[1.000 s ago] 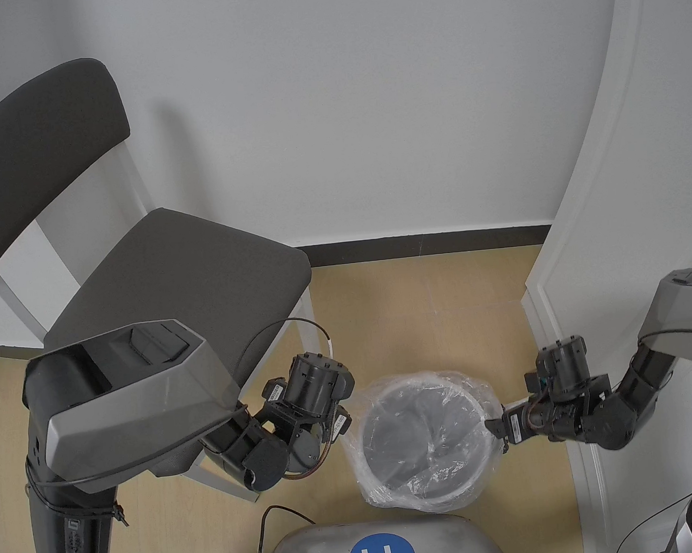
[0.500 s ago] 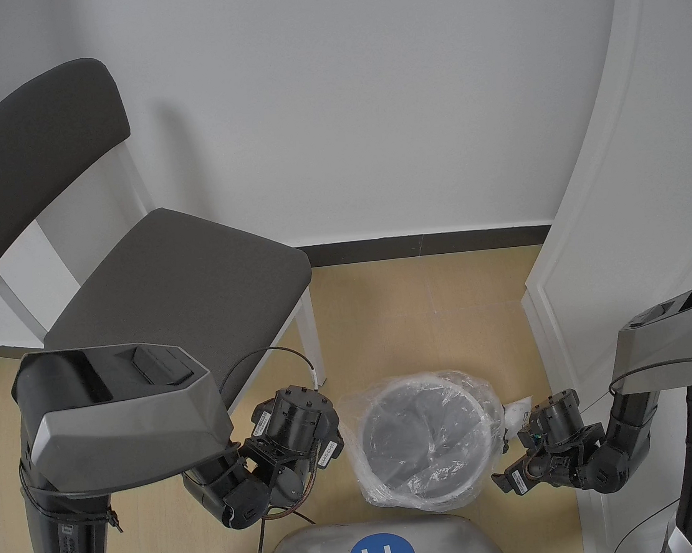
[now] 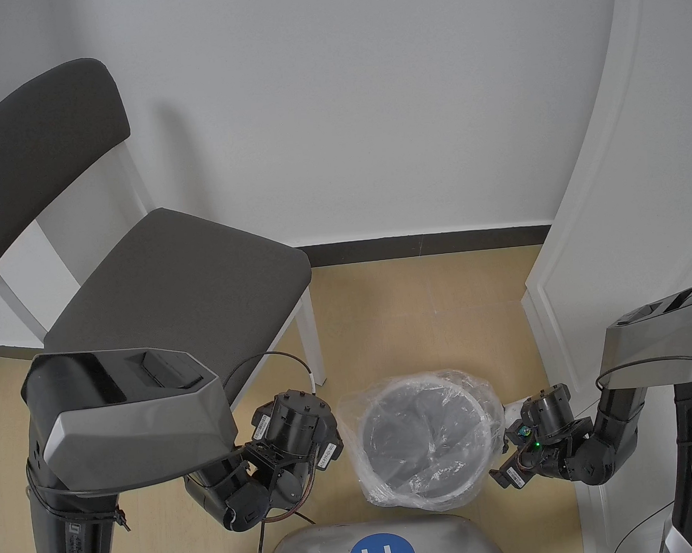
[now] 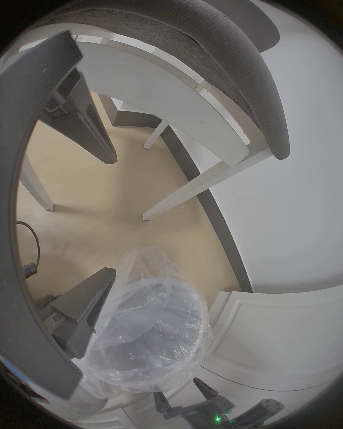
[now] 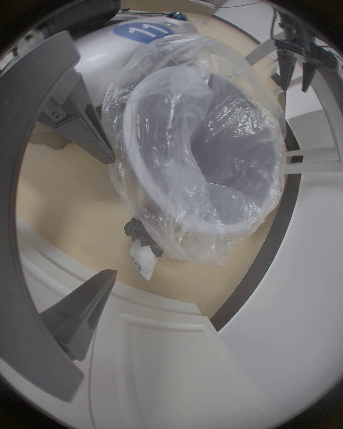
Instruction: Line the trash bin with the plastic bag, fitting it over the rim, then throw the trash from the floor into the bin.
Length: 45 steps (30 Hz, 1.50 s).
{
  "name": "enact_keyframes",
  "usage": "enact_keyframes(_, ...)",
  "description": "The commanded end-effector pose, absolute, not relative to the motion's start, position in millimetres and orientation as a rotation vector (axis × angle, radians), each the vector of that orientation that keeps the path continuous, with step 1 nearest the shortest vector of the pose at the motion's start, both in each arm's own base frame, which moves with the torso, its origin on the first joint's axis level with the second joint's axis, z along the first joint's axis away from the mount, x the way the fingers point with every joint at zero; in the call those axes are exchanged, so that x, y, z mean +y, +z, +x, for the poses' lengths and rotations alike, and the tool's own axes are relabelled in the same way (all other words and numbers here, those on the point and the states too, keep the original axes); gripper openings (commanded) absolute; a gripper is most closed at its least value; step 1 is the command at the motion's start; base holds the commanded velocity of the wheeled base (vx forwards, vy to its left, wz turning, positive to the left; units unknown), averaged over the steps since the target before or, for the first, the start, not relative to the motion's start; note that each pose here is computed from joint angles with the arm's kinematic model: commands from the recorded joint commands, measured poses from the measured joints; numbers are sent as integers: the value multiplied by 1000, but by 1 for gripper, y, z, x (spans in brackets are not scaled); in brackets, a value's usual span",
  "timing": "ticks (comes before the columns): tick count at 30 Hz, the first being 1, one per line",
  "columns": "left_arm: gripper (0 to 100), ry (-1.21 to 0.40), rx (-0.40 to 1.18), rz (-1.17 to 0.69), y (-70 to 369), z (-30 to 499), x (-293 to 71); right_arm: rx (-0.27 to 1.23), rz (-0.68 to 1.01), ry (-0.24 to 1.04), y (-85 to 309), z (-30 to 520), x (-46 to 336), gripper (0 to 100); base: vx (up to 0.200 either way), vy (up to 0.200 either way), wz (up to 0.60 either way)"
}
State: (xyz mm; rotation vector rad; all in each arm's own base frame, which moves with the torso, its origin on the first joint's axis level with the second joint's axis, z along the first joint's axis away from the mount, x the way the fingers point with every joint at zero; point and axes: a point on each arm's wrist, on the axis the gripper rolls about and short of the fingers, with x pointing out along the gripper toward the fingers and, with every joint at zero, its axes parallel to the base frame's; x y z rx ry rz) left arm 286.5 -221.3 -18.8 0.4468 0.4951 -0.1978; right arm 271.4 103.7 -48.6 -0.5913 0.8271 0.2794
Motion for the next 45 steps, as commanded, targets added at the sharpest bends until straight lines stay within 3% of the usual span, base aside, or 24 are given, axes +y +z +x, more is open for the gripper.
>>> enact_keyframes(1, 100, -196, 508, 447, -25, 287, -221, 841, -639, 291, -51, 284, 104, 100, 0, 0, 0)
enact_keyframes(11, 100, -192, 511, 429, -25, 287, -220, 756, -631, 195, -61, 336, 114, 100, 0, 0, 0)
enact_keyframes(21, 100, -188, 529, 408, -29, 284, -219, 707, -617, 178, -62, 358, 122, 100, 0, 0, 0)
enact_keyframes(31, 100, -196, 498, 384, -32, 278, -219, 709, -589, 107, -48, 383, 99, 100, 0, 0, 0)
enact_keyframes(39, 100, -208, 485, 377, -32, 273, -221, 674, -551, -7, -63, 428, 58, 100, 0, 0, 0)
enact_keyframes(45, 100, -224, 480, 381, -35, 271, -227, 630, -516, -25, -63, 443, 60, 100, 0, 0, 0)
